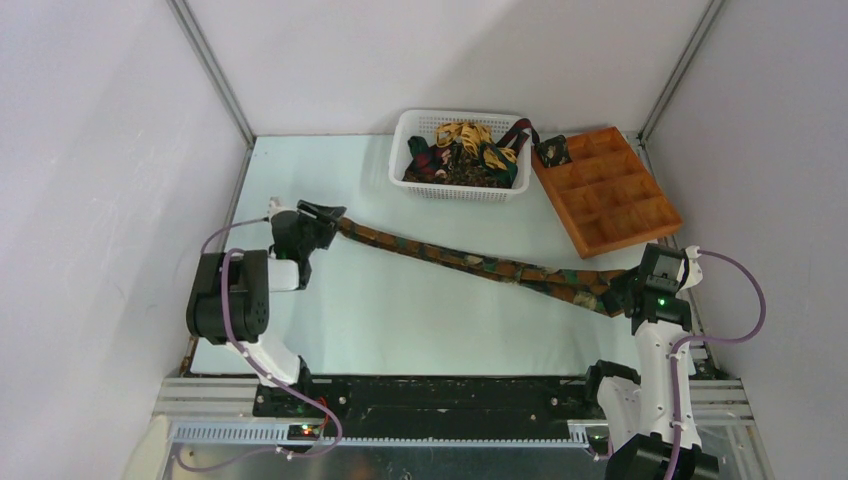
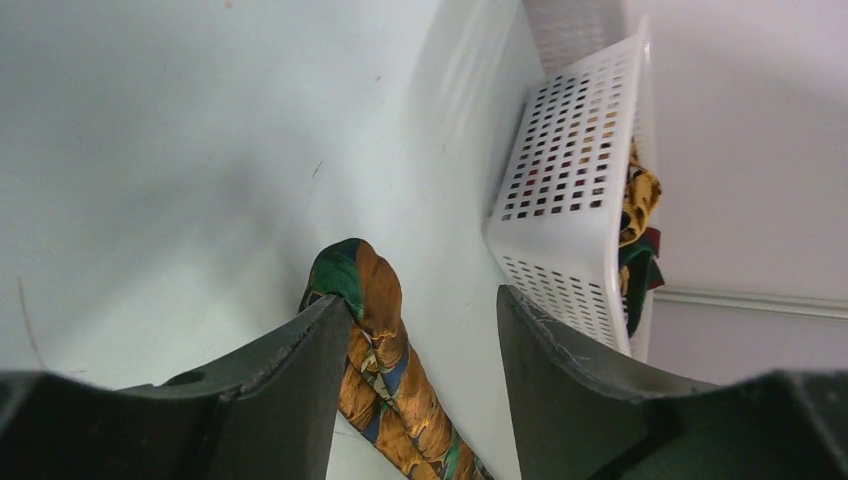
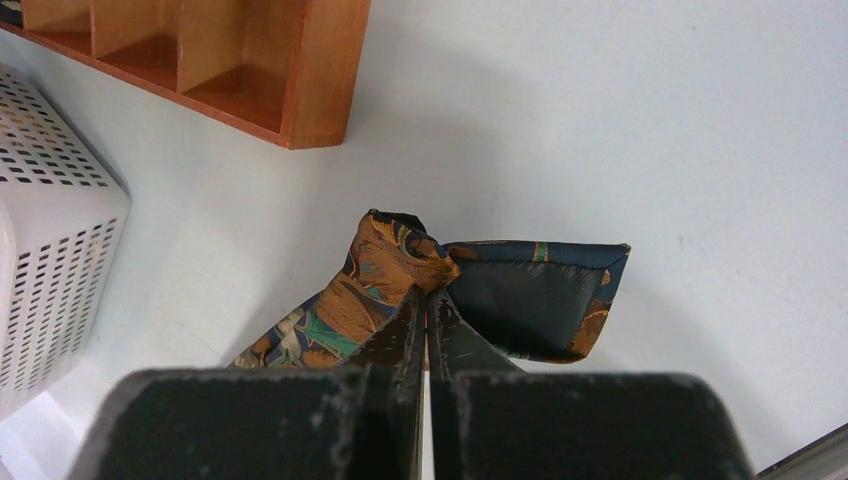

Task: Roll the ties
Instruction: Flatten out the tie at the center of the board.

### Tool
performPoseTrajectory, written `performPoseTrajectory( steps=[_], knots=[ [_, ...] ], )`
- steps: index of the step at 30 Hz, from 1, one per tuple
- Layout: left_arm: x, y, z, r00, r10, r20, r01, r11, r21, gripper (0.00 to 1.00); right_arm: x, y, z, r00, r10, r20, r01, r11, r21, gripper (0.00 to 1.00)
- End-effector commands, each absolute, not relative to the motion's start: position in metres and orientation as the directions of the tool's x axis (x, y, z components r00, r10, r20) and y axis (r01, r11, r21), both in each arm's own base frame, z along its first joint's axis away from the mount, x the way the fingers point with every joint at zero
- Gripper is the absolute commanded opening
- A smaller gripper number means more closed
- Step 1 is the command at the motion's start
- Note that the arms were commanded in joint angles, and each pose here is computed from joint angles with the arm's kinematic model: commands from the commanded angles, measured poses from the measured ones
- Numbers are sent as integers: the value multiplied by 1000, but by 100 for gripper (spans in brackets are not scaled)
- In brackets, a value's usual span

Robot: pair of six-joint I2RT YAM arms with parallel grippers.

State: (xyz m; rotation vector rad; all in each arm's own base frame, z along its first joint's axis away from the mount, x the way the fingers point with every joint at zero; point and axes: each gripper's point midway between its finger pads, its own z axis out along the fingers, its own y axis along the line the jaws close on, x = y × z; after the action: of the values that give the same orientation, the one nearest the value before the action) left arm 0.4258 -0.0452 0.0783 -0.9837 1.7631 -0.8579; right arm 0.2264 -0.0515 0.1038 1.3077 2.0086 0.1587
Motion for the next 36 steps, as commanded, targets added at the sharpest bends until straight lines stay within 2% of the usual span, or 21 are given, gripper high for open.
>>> performPoseTrajectory(
  steps=[1, 9, 13, 14, 16, 17, 19, 20, 22, 26, 29, 33, 36],
  knots=[
    [427, -40, 87, -283, -861, -423, -275, 496, -824, 56, 230, -54, 109, -218, 824, -523, 733, 492, 470, 0],
    [417, -49, 80, -347, -833, -431, -308, 535, -787, 17, 232, -50, 105, -230, 828, -511, 723, 497, 480, 0],
    [413, -50, 77, -361, -828, -430, -319, 543, -777, 3, 232, -48, 103, -241, 827, -508, 723, 502, 475, 0],
    [413, -51, 77, -366, -826, -430, -317, 544, -777, 2, 232, -48, 102, -243, 827, -507, 723, 503, 474, 0],
    [412, -53, 76, -377, -821, -429, -312, 549, -775, 10, 233, -47, 102, -247, 827, -505, 720, 505, 475, 0],
    [411, -55, 75, -383, -819, -428, -313, 551, -774, 22, 233, -47, 102, -248, 827, -504, 720, 506, 475, 0],
    [409, -56, 74, -390, -817, -424, -320, 552, -770, 37, 233, -46, 101, -251, 827, -504, 719, 508, 474, 0],
    [408, -56, 74, -392, -816, -426, -321, 555, -767, 42, 233, -46, 101, -250, 827, -504, 719, 507, 475, 0],
    [405, -55, 71, -396, -814, -425, -337, 559, -758, 44, 233, -45, 101, -252, 827, -503, 718, 508, 475, 0],
    [400, -50, 67, -393, -812, -432, -371, 570, -733, 44, 233, -44, 99, -256, 827, -500, 717, 509, 476, 0],
    [397, -49, 68, -391, -812, -435, -375, 571, -730, 41, 233, -44, 99, -257, 826, -501, 718, 510, 473, 0],
    [395, -52, 82, -379, -809, -449, -344, 573, -744, 20, 233, -44, 98, -259, 826, -500, 721, 510, 469, 0],
    [394, -53, 94, -368, -803, -470, -320, 583, -747, 13, 231, -43, 97, -272, 825, -496, 719, 516, 465, 0]
  ],
)
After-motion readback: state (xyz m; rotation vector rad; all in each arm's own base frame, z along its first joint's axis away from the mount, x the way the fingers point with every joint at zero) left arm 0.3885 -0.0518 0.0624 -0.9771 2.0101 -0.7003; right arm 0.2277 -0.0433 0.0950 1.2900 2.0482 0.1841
